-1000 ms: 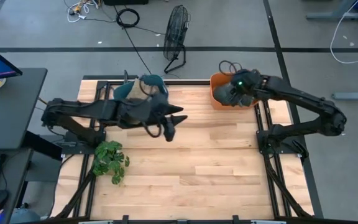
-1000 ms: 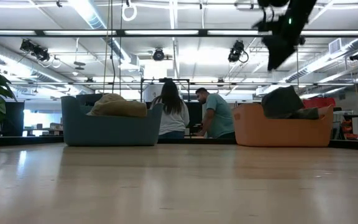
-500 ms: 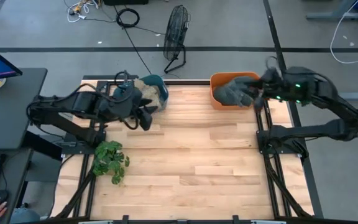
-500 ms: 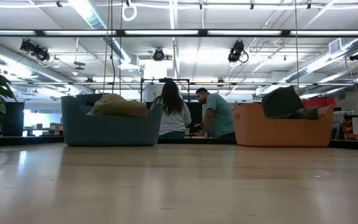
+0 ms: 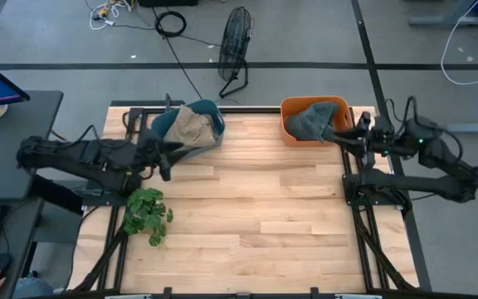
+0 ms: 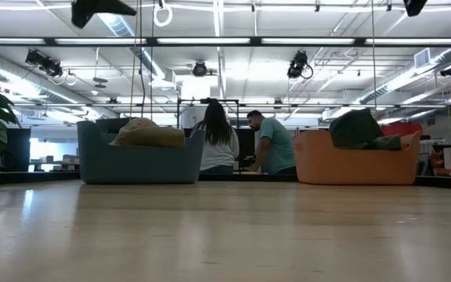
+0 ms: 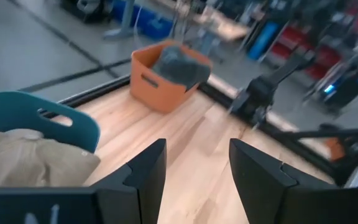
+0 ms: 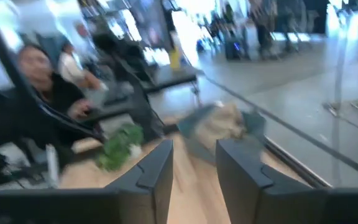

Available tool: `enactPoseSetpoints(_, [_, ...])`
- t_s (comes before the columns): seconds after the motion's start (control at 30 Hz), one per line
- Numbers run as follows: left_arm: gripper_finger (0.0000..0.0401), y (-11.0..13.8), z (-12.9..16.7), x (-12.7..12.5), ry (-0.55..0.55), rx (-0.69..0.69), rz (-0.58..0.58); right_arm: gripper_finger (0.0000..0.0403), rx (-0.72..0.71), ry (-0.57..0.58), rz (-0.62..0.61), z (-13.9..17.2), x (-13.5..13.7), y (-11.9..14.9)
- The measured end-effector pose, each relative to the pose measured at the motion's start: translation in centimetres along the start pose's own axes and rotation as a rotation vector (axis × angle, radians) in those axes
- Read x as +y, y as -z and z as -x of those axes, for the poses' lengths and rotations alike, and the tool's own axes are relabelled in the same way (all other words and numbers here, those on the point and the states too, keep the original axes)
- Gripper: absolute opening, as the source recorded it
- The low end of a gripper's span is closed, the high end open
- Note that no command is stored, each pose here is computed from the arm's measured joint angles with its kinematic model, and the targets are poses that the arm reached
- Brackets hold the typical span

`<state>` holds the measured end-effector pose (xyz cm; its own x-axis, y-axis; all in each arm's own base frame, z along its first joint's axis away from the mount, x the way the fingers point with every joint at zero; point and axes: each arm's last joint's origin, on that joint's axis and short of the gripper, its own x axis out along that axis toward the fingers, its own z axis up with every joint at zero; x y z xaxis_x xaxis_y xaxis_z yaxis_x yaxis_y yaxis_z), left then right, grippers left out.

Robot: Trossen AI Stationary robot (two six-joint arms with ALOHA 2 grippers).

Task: Pick & Place hat
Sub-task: Return to Home Position

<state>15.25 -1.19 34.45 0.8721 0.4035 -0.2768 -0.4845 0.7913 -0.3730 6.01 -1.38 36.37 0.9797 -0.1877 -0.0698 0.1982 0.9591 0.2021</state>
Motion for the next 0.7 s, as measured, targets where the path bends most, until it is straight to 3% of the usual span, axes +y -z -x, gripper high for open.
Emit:
enactPoseSetpoints(0.33, [0.0179, 6.1, 0.5, 4.8, 0.157, -0.192, 0.113, 0.0114, -0.156, -0.069, -0.045, 0.4, -0.9, 5.3])
enactPoseSetpoints(0.7, [0.0179, 8.1, 2.1, 7.8, 0.175, -0.295, 0.113, 0.0113, -0.186, -0.187, -0.075, 1.3, -1.2, 8.1])
